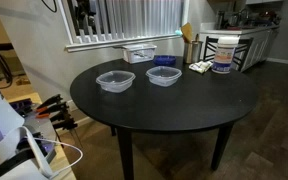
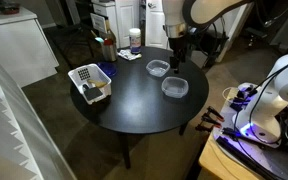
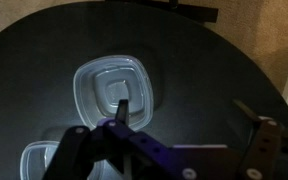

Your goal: Pile up the boxes

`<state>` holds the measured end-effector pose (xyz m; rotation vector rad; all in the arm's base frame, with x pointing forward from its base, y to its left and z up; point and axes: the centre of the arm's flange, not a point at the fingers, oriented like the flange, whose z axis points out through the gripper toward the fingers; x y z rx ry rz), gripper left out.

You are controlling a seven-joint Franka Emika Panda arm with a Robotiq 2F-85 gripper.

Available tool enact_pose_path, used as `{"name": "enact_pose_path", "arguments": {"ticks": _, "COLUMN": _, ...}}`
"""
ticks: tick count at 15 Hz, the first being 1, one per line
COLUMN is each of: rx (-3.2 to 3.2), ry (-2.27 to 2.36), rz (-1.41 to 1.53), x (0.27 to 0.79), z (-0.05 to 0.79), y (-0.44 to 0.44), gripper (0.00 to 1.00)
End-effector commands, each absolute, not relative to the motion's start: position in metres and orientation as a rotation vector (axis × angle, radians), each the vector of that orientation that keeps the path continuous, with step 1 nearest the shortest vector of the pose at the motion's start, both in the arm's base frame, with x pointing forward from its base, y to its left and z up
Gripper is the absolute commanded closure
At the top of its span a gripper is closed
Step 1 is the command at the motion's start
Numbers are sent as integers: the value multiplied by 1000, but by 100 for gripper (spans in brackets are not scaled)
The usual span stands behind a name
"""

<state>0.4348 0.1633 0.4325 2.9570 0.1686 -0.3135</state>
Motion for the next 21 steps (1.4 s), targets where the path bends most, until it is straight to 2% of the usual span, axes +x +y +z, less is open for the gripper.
{"name": "enact_pose_path", "arguments": {"ticks": 1, "rx": 2957, "ry": 169, "rz": -314, "x": 435, "z": 432, "y": 163, "gripper": 0}}
{"name": "enact_pose_path", "arguments": {"ticks": 6, "rx": 2996, "ry": 140, "rz": -245, "x": 448, "z": 401, "y": 151, "gripper": 0}}
{"name": "enact_pose_path", "arguments": {"ticks": 21, "rx": 3148, "ry": 91, "rz": -117, "x": 502, "z": 218, "y": 114, "gripper": 0}}
